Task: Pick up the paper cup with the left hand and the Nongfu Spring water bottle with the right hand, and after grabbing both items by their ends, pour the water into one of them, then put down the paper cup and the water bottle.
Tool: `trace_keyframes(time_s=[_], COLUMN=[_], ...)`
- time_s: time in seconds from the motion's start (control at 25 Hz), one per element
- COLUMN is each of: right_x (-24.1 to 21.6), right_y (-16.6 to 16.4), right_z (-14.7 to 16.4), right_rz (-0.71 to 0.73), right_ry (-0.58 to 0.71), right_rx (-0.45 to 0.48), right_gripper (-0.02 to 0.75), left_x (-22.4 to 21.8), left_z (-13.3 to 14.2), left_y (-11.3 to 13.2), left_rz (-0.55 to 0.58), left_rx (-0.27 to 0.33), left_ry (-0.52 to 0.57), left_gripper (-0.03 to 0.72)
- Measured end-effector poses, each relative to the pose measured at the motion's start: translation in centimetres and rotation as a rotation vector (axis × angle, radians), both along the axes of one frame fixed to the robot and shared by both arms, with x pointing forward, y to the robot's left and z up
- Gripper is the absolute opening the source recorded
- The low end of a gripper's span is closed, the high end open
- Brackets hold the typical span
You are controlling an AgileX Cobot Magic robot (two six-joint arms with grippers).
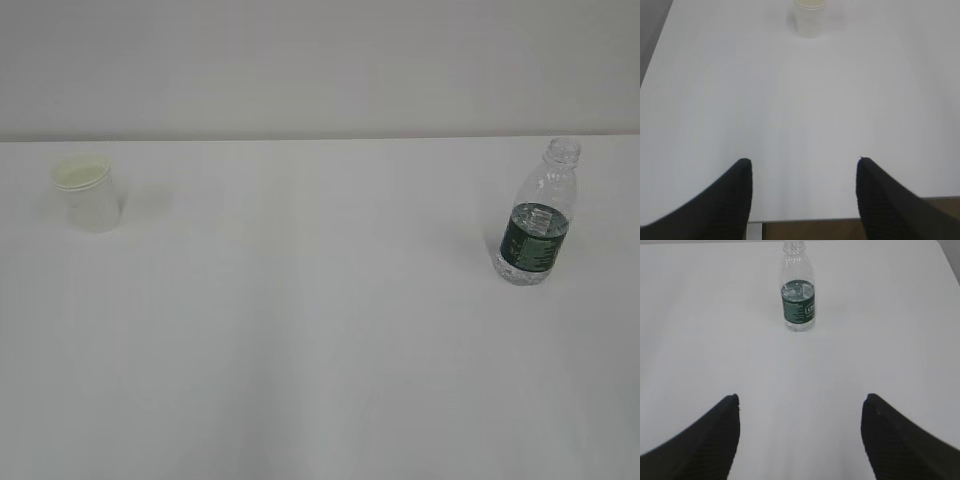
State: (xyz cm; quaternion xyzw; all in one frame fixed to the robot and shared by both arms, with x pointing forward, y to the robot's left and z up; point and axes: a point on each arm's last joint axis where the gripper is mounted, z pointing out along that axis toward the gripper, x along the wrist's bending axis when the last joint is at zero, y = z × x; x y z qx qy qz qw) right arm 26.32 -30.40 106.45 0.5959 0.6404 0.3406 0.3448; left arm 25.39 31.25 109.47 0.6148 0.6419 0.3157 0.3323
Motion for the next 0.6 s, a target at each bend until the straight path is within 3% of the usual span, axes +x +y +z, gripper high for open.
trace_keyframes(time_s=[0.6], right_x=[-3.3], right_y=[-0.9], right_z=[-1.5], right_rz=[-0.042], right_ry=[0.077], right_rx=[-0.026], right_gripper=[0.557], left_x=[-0.3], left_z=[-1.2], left_y=[-0.1], left_rz=[0.006], left_rx=[-0.011], left_ry=[0.106], left_gripper=[0.461])
